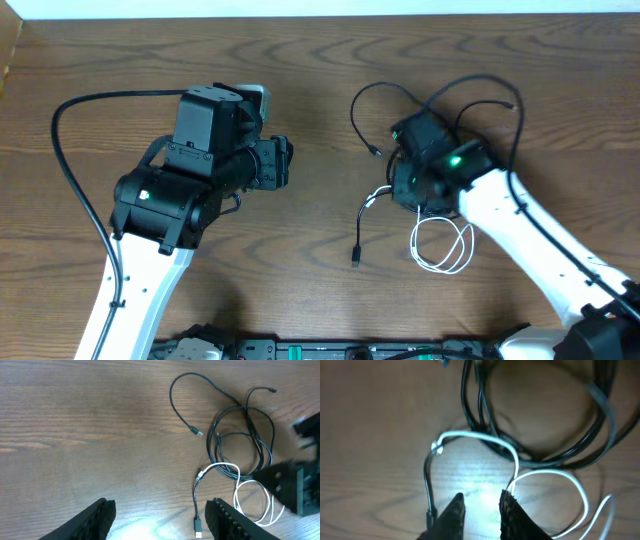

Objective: Untangle cables
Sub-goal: 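Pull the white cable right with the right gripper, away from black cables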

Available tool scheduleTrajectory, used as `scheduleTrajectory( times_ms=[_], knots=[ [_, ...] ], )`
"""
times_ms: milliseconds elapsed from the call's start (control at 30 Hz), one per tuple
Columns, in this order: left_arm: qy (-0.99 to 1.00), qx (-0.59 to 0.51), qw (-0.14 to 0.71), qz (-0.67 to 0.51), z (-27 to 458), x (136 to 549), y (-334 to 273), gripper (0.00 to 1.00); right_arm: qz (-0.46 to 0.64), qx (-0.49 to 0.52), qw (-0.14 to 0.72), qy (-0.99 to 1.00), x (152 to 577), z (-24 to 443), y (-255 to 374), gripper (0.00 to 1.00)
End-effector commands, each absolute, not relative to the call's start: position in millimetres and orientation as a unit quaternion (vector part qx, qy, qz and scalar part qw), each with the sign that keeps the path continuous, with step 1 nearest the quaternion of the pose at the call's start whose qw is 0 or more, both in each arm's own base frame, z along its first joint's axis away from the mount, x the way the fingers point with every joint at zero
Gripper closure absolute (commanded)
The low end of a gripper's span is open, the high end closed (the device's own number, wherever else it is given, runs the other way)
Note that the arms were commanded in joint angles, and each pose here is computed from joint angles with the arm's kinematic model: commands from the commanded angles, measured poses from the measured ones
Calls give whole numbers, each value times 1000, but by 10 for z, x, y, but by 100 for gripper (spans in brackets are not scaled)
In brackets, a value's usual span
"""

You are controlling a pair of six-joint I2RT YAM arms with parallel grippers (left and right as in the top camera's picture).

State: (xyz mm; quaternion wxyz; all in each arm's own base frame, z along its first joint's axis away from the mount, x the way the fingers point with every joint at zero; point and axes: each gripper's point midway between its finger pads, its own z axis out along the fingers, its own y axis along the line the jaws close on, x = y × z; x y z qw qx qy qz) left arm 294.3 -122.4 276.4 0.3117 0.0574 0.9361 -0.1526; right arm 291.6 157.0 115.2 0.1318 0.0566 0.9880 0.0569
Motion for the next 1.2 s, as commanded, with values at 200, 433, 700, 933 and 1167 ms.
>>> scheduleTrajectory(
  times_ms=[200,433,700,933,1167],
  knots=[
    [936,53,314,-148,2764,2956,-1195,37,29,48,58,997,2546,841,1398,78],
    [936,53,314,-148,2764,2956,-1195,37,20,73,44,996,2329,318,1284,74],
    [936,53,314,-148,2764,2955,-1195,37,31,88,82,992,2351,-1,1245,73],
    [937,53,313,-148,2763,2955,-1195,37,20,123,115,985,2469,-6,1192,73],
    [937,53,313,-148,2763,2955,-1195,37,17,151,128,980,2533,-32,1184,73]
  ],
)
